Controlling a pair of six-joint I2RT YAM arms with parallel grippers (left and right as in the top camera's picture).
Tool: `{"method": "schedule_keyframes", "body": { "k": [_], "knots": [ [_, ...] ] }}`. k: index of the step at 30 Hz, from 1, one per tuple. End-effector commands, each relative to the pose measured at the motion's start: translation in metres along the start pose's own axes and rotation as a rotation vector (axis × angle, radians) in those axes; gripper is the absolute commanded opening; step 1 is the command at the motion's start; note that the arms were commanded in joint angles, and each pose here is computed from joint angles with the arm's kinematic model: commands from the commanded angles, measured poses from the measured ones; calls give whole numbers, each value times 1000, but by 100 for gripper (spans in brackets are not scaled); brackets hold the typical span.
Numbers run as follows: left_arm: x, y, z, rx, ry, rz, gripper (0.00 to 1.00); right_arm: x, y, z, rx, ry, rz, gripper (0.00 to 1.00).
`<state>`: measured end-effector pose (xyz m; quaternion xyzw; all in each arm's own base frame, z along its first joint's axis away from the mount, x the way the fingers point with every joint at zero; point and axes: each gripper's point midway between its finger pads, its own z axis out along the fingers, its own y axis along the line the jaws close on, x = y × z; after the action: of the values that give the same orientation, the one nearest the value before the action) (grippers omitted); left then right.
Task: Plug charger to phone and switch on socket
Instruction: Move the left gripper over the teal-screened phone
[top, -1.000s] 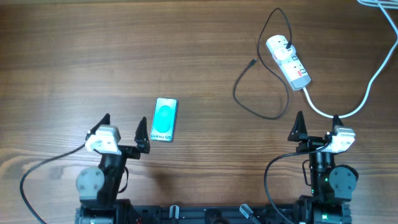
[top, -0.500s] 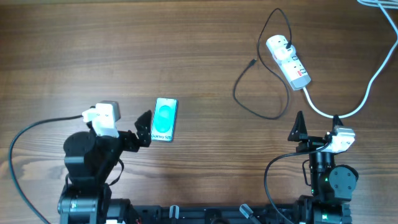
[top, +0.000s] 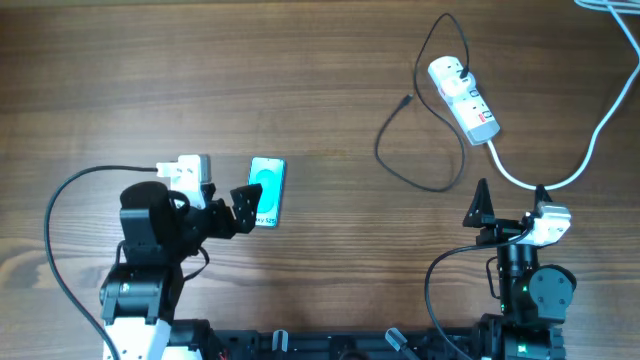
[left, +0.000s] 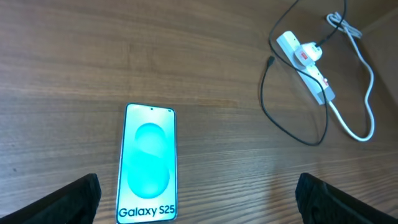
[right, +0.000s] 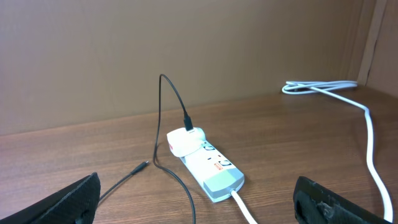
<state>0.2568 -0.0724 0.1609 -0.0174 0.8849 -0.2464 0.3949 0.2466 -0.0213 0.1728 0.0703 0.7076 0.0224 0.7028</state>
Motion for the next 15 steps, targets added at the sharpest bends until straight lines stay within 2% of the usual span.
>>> {"method": "schedule_keyframes", "body": {
  "k": [1, 10, 15],
  "knots": [
    [-4, -6, 2, 28, 12, -35, 100, -3, -2, -1, 13, -16, 1, 100],
    [-45, -16, -4, 13, -11, -2, 100, -3, -2, -1, 13, -16, 1, 100],
    [-75, -12, -12, -72, -15, 23, 100, -3, -2, -1, 13, -16, 1, 99]
  ]
}}
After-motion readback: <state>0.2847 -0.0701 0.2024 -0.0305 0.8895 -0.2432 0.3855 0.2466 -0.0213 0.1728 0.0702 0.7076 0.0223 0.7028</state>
